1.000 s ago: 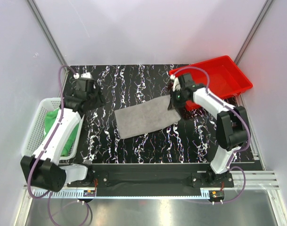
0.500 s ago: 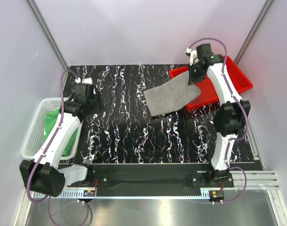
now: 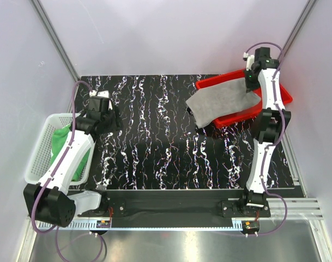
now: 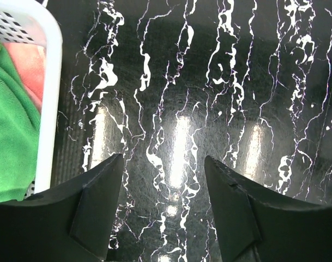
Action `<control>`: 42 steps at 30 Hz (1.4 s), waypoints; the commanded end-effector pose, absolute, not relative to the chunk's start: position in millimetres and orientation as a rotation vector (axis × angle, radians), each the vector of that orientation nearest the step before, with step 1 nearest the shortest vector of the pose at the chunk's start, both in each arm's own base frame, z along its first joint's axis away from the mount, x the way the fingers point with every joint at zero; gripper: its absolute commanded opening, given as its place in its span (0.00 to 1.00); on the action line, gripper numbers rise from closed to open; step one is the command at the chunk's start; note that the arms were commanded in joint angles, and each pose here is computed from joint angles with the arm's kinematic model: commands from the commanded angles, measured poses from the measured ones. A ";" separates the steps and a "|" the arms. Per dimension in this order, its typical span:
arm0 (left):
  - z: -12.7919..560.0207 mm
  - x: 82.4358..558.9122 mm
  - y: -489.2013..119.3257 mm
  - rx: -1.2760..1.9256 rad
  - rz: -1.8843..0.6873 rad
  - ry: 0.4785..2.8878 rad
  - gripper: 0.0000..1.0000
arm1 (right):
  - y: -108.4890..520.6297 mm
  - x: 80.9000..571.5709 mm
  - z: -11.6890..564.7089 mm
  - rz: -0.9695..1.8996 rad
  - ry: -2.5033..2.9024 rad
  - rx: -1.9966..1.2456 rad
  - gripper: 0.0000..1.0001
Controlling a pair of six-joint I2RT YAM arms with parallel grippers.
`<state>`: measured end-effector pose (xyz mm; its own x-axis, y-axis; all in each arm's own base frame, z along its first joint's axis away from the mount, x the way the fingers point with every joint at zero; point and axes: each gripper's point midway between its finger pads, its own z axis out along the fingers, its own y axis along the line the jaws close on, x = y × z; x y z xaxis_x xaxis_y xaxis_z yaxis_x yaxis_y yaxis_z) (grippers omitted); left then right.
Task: Fold and stack the towels
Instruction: Neatly place the folded towel into the bin
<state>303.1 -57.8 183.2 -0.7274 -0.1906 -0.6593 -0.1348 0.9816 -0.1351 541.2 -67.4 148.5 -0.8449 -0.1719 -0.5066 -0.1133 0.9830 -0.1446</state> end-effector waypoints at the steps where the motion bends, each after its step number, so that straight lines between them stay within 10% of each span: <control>1: 193.5 308.7 -64.3 -0.184 -0.155 2.339 0.67 | -110.6 565.1 177.9 -0.313 2.450 -0.183 0.00; 16: 194.7 314.0 -73.5 -0.155 -0.206 2.345 0.68 | -166.9 625.6 154.6 -0.410 2.278 -0.179 0.02; 27: 198.9 314.2 -69.2 -0.160 -0.182 2.327 0.68 | -183.0 636.9 236.1 -0.570 2.029 0.028 0.80; 29: 205.8 314.6 -60.8 -0.198 -0.140 2.301 0.69 | -160.3 627.0 261.7 -0.525 1.996 0.033 1.00; 42: 230.8 299.4 33.6 -0.569 0.234 2.147 0.69 | 168.5 467.5 298.3 0.543 2.033 -0.104 1.00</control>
